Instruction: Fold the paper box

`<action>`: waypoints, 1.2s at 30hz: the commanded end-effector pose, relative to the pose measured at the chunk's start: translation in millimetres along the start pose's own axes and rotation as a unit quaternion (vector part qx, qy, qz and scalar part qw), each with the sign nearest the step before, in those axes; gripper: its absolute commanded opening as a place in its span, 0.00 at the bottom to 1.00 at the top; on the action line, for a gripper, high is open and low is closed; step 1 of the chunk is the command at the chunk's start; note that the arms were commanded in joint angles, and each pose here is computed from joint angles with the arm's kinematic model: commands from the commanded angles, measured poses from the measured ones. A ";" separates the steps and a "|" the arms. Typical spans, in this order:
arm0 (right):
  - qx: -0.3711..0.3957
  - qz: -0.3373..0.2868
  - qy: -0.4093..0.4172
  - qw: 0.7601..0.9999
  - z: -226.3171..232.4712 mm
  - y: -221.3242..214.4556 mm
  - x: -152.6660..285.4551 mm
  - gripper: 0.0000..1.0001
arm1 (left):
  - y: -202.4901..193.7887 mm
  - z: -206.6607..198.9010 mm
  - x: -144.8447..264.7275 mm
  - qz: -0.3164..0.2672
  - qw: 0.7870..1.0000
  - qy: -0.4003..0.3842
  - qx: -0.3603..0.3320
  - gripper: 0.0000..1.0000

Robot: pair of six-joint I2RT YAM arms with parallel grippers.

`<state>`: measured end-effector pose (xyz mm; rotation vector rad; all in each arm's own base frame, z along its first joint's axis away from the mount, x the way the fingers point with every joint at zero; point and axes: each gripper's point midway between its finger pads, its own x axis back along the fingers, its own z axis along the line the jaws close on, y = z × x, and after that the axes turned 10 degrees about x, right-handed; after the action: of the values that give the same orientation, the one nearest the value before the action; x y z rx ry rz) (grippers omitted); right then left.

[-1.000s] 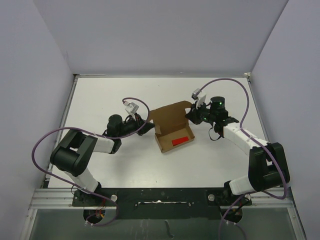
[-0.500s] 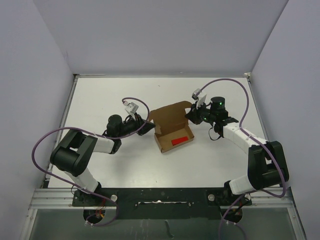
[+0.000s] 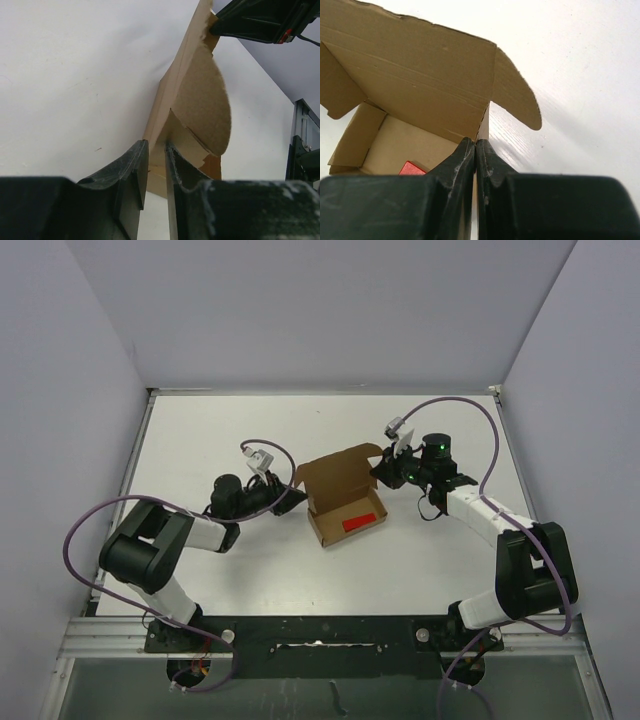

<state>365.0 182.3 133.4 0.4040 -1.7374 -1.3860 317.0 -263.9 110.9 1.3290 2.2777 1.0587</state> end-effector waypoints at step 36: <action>0.001 -0.023 0.027 0.999 11.2 13.4 4.1 0.00 | 34.8 -52.6 63.4 -0.043 0.962 0.268 -0.028 0.33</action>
<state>358.0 187.5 133.1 0.4308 -1.6932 -1.3784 256.5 -233.3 183.1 1.0742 2.5804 1.4232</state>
